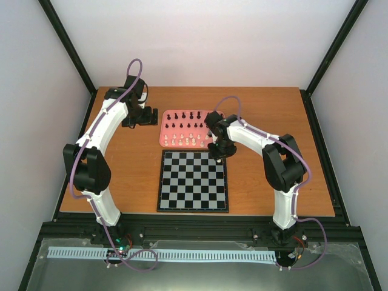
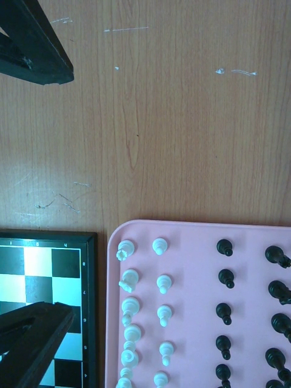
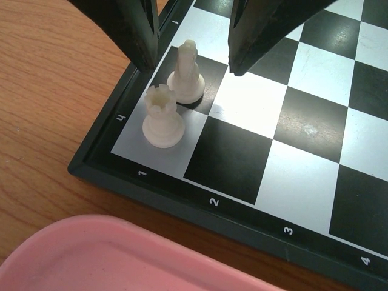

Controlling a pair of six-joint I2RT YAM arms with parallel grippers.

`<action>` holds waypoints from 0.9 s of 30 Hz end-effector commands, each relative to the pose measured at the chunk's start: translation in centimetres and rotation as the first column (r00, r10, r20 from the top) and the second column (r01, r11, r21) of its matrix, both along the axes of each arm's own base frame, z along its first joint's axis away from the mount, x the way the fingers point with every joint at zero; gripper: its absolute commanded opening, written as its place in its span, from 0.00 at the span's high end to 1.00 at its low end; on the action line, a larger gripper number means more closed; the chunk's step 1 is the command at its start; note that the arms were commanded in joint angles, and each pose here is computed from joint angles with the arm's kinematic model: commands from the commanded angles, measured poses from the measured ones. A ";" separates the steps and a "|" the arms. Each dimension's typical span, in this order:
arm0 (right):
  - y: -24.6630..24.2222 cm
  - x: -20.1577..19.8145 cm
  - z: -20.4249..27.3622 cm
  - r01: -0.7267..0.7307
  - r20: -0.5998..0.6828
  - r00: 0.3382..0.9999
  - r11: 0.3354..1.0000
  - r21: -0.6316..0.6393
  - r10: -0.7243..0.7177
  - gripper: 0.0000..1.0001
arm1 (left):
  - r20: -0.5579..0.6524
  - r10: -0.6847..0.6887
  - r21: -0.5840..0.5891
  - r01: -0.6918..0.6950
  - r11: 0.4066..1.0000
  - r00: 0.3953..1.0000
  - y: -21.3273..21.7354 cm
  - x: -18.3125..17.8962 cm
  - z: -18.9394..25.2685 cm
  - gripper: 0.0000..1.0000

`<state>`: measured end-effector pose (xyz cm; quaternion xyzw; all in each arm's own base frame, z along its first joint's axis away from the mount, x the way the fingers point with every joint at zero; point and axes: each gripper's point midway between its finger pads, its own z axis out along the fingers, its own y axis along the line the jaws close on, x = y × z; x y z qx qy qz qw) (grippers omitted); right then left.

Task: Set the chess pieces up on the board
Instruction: Place the chess piece on the chessboard.

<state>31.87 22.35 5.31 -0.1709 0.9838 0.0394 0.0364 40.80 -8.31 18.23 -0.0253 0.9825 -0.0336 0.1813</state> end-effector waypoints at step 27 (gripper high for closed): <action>0.3 -1.2 0.0 -0.021 -0.030 0.999 1.000 0.018 0.021 0.88 | 0.027 -0.003 0.009 0.003 1.000 1.000 0.2 0.2 0.8 0.00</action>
